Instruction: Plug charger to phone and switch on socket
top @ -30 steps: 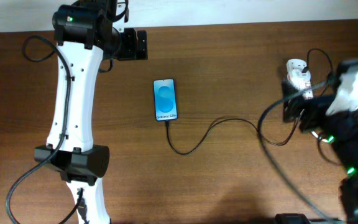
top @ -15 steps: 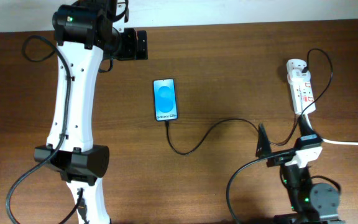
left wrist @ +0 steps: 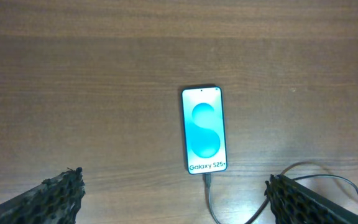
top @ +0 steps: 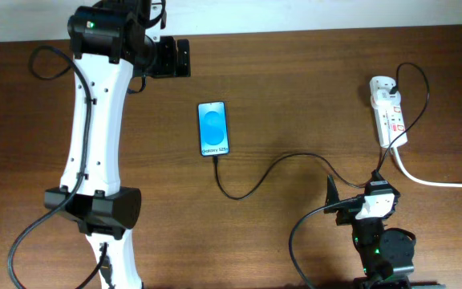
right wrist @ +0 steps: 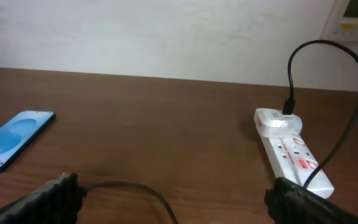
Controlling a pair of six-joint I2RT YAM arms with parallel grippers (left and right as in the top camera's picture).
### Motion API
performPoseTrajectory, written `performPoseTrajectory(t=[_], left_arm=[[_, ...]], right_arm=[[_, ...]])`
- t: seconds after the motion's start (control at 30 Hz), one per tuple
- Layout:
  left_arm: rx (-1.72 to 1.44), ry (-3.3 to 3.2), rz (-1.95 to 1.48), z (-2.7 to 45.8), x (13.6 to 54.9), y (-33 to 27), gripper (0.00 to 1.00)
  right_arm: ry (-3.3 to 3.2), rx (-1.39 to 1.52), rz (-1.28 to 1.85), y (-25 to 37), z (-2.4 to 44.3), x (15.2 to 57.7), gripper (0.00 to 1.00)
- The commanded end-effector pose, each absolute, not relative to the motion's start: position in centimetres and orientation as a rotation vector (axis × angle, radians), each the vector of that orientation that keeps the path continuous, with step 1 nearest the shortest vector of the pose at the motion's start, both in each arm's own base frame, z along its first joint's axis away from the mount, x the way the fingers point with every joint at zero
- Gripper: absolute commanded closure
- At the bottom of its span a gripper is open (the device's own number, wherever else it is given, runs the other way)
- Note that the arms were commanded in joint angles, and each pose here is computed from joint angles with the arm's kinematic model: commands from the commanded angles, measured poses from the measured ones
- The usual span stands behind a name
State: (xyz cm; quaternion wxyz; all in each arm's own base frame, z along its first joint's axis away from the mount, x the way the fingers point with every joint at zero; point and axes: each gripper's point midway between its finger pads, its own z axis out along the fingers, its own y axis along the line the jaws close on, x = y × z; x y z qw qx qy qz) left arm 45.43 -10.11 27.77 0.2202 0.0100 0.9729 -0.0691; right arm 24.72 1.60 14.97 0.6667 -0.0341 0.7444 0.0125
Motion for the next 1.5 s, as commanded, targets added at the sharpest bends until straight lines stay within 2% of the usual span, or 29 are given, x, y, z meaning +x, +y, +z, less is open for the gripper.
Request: performPoseTrajectory(t=[0.0, 0.37, 0.47, 0.63, 0.8, 1.07, 1.23, 1.47], left_arm=[[0.009, 2.69, -0.181, 27.7, 45.6, -9.7, 0.01], [0.009, 2.69, -0.181, 27.7, 45.6, -9.7, 0.01], [0.015, 2.718, -0.081, 27.3, 45.1, -8.5, 0.01], [0.004, 2.776, -0.001, 27.4, 41.9, -7.0, 0.01], [-0.003, 2.621, -0.044, 27.8, 40.7, -6.8, 0.01], [-0.058, 2.315, -0.098, 24.8, 36.1, -4.5, 0.01], [0.12, 2.093, -0.164, 22.8, 33.0, -4.3, 0.01], [0.269, 1.824, -0.035, 20.1, 29.1, -3.7, 0.01]], right_arm=[[1.685, -0.068, 0.018, 1.4, 14.7, 24.7, 0.02], [1.685, -0.068, 0.018, 1.4, 14.7, 24.7, 0.02], [1.685, -0.068, 0.018, 1.4, 14.7, 24.7, 0.02], [1.685, -0.068, 0.018, 1.4, 14.7, 24.7, 0.02], [1.685, -0.068, 0.018, 1.4, 14.7, 24.7, 0.02], [1.685, -0.068, 0.018, 1.4, 14.7, 24.7, 0.02], [1.685, -0.068, 0.018, 1.4, 14.7, 24.7, 0.02], [1.685, -0.068, 0.018, 1.4, 14.7, 24.7, 0.02]])
